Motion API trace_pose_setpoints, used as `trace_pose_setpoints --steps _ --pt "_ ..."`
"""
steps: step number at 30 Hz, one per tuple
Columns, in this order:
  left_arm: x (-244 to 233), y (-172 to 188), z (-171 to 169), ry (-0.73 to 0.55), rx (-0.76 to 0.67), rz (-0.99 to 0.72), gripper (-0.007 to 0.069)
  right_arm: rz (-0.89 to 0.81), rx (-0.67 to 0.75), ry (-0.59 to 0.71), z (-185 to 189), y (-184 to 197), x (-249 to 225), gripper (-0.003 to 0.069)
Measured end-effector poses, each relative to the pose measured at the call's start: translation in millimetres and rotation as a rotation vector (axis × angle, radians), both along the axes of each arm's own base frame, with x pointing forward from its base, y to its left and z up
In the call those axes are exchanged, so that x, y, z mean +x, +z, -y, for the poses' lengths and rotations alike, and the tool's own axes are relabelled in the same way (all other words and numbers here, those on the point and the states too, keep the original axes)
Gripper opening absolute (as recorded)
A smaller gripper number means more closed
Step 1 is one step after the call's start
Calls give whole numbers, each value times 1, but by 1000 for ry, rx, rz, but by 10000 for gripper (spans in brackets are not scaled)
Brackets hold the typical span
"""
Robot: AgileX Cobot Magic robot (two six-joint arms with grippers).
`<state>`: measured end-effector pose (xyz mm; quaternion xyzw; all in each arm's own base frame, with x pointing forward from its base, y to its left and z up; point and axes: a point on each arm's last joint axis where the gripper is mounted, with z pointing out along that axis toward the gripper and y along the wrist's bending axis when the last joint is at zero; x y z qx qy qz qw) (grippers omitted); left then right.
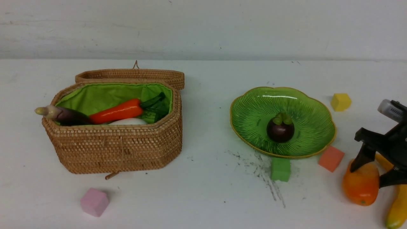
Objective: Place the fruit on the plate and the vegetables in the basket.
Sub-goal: Use the right arm to grab a mango and put it into the right plate
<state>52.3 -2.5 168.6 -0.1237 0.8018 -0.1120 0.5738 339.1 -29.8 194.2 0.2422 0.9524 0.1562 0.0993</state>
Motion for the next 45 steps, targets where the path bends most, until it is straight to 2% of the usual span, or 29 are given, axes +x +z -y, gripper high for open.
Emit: trace_pose_setpoints --steps 3,5,7,10,12,16,18,19,21,23,24,25,26,30,33,35,38,40,43,45 --pt "0 0 0 0 0 0 176 20 -5 0 0 6 -1 392" --pt "0 0 0 0 0 0 176 30 -13 8 0 12 -3 176" --pt "0 0 0 0 0 0 178 14 -10 16 -1 12 -5 37" --pt "0 0 0 0 0 0 179 -1 -9 21 -1 10 -5 16" --pt "0 0 0 0 0 0 181 -8 -7 22 -1 9 -6 34" --pt "0 0 0 0 0 0 186 -28 3 27 -2 8 -7 197" --pt "0 0 0 0 0 0 186 -40 21 25 -3 8 -8 306" --pt "0 0 0 0 0 0 186 -39 25 23 -3 8 -8 328" --pt "0 0 0 0 0 0 189 -24 53 10 -6 15 -9 479" --pt "0 0 0 0 0 0 191 -3 70 4 -8 21 -10 553" --pt "0 0 0 0 0 0 192 0 72 4 -8 22 -10 561" --pt "0 0 0 0 0 0 195 26 90 6 -10 28 -11 631" --pt "0 0 0 0 0 0 195 32 94 9 -12 30 -11 650" --pt "0 0 0 0 0 0 197 41 93 51 -22 32 -12 680" --pt "0 0 0 0 0 0 198 70 8 249 -40 31 -12 673" --pt "0 0 0 0 0 0 200 100 -76 442 -49 34 -13 664" --pt "0 0 0 0 0 0 204 162 -245 877 -62 41 -17 649" --pt "0 0 0 0 0 0 206 197 -318 1103 -69 45 -21 643" --pt "0 0 0 0 0 0 210 238 -337 1204 -77 47 -22 638" --pt "0 0 0 0 0 0 213 244 -303 1126 -80 46 -19 635"
